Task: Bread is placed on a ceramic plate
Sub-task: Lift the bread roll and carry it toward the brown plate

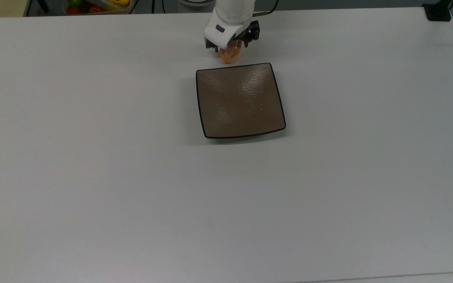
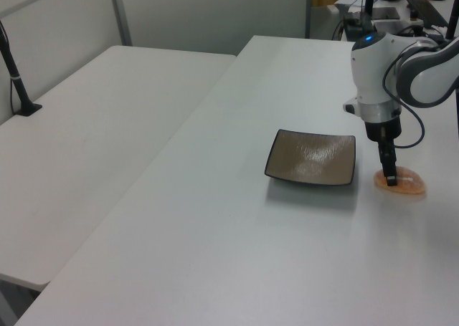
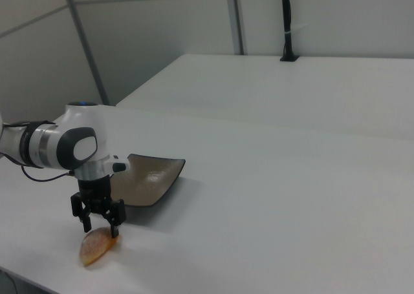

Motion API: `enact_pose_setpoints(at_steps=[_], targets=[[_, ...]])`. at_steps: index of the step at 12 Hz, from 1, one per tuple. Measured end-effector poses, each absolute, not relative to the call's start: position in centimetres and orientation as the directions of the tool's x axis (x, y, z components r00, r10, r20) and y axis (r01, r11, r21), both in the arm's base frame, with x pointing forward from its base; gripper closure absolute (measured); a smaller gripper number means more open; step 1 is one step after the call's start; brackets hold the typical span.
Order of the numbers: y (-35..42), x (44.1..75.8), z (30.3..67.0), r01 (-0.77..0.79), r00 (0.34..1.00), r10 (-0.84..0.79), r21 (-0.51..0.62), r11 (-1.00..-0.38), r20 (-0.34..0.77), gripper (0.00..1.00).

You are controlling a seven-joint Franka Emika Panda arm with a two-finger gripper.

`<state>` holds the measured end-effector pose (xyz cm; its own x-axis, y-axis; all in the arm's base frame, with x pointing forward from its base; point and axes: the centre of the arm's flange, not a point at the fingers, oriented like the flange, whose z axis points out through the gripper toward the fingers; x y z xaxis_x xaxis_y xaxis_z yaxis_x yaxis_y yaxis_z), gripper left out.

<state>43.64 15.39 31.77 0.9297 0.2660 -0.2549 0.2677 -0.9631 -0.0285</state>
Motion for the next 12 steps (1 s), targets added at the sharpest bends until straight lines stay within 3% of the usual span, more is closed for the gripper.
enact_pose_setpoints(at_steps=[3,6,7,9,12], targets=[[15.7,43.5,31.7,0.272,0.928,0.270,-0.028,-0.962,-0.256,0.52],[15.7,43.6,31.9,0.272,0.929,0.270,-0.028,-0.962,-0.252,0.74],[15.7,43.6,32.0,0.271,0.930,0.269,-0.027,-0.962,-0.250,0.78],[15.7,43.5,32.7,0.272,0.932,0.270,-0.025,-0.962,-0.243,0.78],[15.3,44.0,37.5,0.264,0.945,0.262,-0.018,-0.964,-0.196,0.78]])
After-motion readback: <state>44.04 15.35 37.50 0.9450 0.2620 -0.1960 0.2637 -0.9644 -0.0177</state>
